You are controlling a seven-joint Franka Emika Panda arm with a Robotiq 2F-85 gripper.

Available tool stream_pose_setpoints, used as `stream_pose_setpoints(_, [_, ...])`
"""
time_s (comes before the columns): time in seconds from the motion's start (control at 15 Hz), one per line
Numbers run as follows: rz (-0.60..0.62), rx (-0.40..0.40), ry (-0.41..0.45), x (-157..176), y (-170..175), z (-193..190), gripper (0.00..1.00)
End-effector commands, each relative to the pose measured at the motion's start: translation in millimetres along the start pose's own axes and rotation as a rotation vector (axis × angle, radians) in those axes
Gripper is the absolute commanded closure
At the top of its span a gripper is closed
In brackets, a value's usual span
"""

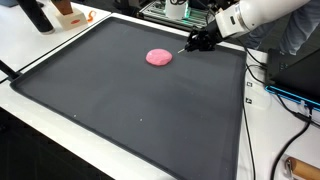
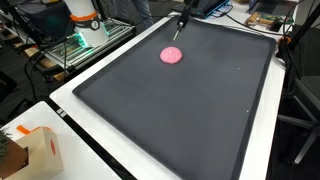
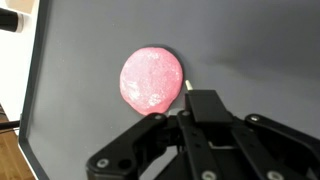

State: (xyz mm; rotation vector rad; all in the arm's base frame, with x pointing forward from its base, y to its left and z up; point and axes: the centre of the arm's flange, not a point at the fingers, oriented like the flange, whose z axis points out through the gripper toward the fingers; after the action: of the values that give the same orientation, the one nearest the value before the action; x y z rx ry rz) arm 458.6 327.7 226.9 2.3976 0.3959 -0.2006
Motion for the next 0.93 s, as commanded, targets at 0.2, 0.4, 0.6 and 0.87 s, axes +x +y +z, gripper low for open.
stream_pose_setpoints(0.2, [0.007, -0.022, -0.022, 9.5, -2.7, 9.1, 0.97])
stream_pose_setpoints(0.4, [0.006, -0.011, -0.026, 12.2, 1.6, 12.3, 0.97])
stream_pose_setpoints(0.6, [0.006, -0.002, -0.028, 14.2, 6.1, 15.3, 0.97])
stream_pose_setpoints(0.87, [-0.019, 0.026, -0.023, 15.3, 13.6, 17.9, 0.97])
